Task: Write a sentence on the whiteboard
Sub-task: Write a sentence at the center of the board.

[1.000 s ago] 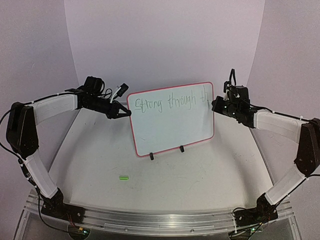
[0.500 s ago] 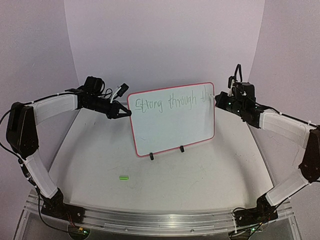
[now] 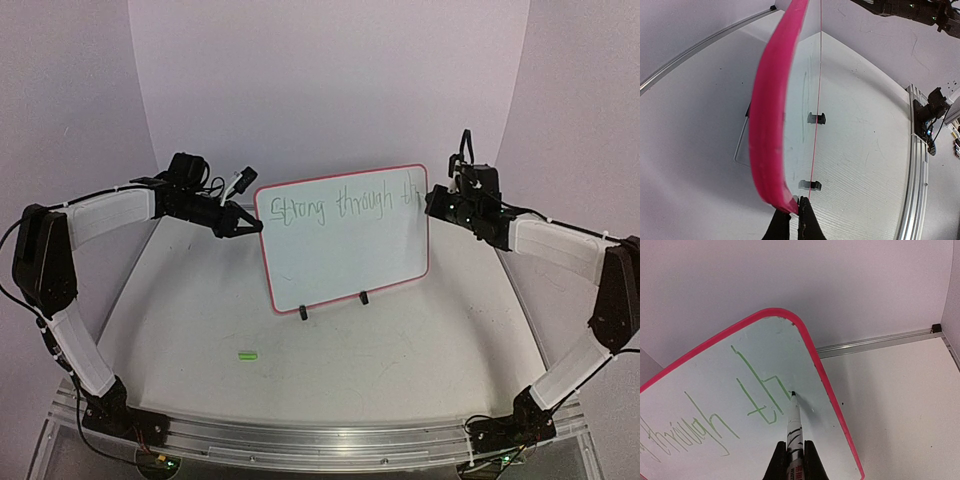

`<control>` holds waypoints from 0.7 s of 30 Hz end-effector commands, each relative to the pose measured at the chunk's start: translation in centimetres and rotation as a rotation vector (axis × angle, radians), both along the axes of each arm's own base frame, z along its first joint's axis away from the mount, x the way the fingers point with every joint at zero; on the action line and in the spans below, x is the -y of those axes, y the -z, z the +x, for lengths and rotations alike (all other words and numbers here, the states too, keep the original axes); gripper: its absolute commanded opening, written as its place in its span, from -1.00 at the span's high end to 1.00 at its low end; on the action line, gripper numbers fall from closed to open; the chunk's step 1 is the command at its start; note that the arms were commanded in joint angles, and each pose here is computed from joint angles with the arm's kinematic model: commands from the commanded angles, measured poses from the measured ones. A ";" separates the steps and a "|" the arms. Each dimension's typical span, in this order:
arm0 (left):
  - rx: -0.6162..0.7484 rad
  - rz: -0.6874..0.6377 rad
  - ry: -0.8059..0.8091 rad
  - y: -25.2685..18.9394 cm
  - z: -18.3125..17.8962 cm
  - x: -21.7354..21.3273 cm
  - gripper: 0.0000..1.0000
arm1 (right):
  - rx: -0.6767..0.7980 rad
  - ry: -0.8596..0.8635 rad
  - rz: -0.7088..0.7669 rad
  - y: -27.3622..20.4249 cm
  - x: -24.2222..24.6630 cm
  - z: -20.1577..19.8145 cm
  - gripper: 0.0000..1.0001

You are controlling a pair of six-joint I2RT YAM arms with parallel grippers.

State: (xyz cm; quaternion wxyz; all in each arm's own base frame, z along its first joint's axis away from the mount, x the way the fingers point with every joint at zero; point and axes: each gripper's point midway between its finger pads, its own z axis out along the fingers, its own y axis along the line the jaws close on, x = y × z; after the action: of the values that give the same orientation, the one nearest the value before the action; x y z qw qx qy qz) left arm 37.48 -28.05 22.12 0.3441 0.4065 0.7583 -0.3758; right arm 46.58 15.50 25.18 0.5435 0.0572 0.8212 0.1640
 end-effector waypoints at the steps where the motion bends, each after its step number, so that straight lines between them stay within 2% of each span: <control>1: -0.030 0.107 0.016 3.2 -0.8 -0.4 1.00 | 0.047 0.056 -0.016 -1.6 0.9 1.2 1.00; 11: -0.029 0.105 0.016 3.1 -0.8 -0.4 1.00 | 0.079 0.084 -0.034 -3.0 1.7 1.5 1.00; 21: -0.028 0.105 0.016 3.0 -0.8 -0.4 1.00 | 0.081 0.015 -0.026 -3.2 0.6 1.5 1.00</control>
State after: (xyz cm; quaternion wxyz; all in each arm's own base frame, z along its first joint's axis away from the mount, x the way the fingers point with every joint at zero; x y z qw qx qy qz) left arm 37.47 -28.06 22.12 0.3439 0.4066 0.7582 -0.3762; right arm 47.45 14.37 26.70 0.5646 0.0635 0.8113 0.1378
